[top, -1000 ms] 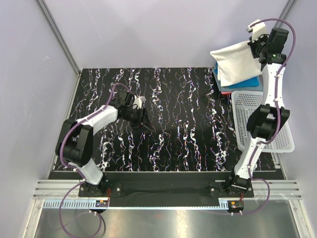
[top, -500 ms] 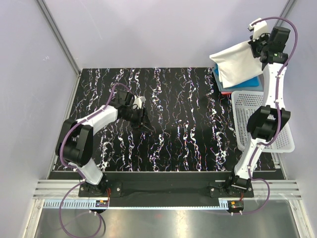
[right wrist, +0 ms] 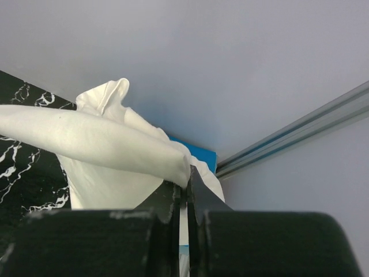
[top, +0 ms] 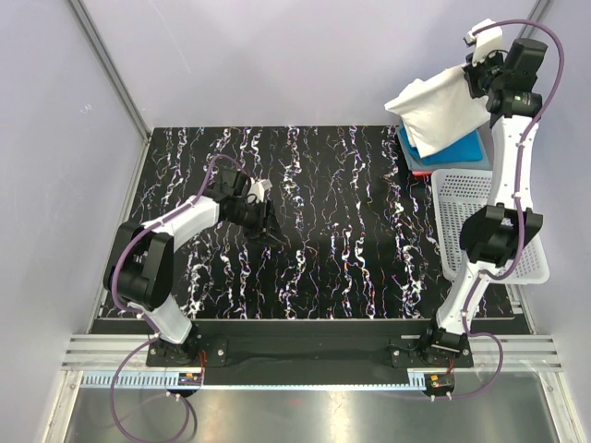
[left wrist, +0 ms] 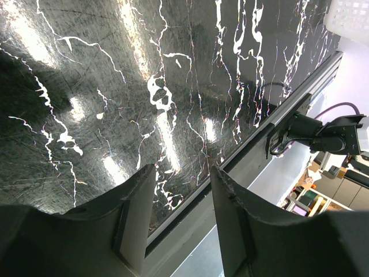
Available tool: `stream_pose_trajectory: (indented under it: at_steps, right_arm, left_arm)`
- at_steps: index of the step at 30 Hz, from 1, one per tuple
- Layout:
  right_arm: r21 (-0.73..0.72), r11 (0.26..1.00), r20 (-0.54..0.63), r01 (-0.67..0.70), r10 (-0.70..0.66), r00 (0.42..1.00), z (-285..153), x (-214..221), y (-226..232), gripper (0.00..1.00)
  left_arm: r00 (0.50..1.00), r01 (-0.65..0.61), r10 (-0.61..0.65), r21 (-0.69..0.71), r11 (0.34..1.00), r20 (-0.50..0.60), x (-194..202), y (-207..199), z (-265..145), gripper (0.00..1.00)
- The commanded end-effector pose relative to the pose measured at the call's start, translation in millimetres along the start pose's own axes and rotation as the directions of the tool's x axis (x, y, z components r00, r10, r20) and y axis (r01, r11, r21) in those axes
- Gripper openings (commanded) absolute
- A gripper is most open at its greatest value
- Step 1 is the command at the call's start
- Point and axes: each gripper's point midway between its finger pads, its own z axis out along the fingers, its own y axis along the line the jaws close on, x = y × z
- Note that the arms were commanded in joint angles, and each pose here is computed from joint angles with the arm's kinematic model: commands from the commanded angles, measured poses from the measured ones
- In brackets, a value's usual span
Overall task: Fold and stack the t-shirts
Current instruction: Neatly place the folded tshirt to the corner
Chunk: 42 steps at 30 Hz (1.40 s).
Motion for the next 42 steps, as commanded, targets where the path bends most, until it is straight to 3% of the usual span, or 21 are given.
stream_pose_trajectory:
  at_steps: [1,13,18,19,20,26,33,35,36,37,38,42]
  right_arm:
    - [0.047,0.999,0.142,0.026,-0.032,0.989,-37,-65,-6,0.0]
    - [-0.003,0.998,0.01,-0.061,0.061,0.998,10,-3,2,0.0]
    - [-0.034,0.973,0.007,-0.228,0.229,0.973,43,48,-17,0.0]
    - [-0.017,0.971,0.046,-0.239,0.239,0.97,44,42,-30,0.0]
    - [-0.008,0.951,0.003,-0.308,0.308,0.951,64,84,-34,0.0]
    - [0.092,0.907,0.04,-0.412,0.41,0.911,108,151,-51,0.0]
    - [0.196,0.877,0.155,-0.44,0.415,0.897,120,150,-78,0.0]
    - [0.185,0.876,0.203,-0.445,0.409,0.89,122,139,-81,0.11]
    - [0.192,0.875,0.244,-0.445,0.396,0.885,121,131,-88,0.23]
    - [0.198,0.867,0.258,-0.457,0.404,0.878,122,131,-90,0.58]
    - [0.21,0.855,0.265,-0.473,0.416,0.87,122,132,-92,0.66]
    - [0.251,0.832,0.244,-0.495,0.44,0.864,112,129,-98,0.66]
  left_arm:
    - [0.997,-0.056,0.054,0.043,0.997,0.057,-12,-19,-12,0.48]
    - [0.998,-0.034,0.033,0.031,0.999,0.045,-14,-12,-8,0.48]
    - [0.999,-0.02,0.02,0.021,1.0,0.034,-13,-6,-4,0.48]
    - [0.999,-0.016,0.016,0.018,1.0,0.03,-13,-5,-3,0.48]
    - [0.999,-0.016,0.016,0.014,1.0,0.028,-13,-4,-3,0.47]
    - [1.0,0.002,-0.002,-0.009,1.0,0.009,-11,5,3,0.48]
    - [1.0,0.006,-0.006,-0.023,1.0,0.003,-11,9,4,0.48]
    - [1.0,0.004,-0.003,-0.026,1.0,0.006,-12,9,4,0.48]
    - [1.0,0.004,-0.004,-0.029,1.0,0.005,-11,9,4,0.48]
    - [1.0,0.003,-0.003,-0.031,1.0,0.009,-12,10,3,0.48]
    - [1.0,0.002,-0.002,-0.031,1.0,0.01,-12,9,2,0.48]
    - [1.0,-0.001,0.001,-0.029,1.0,0.011,-11,8,2,0.48]
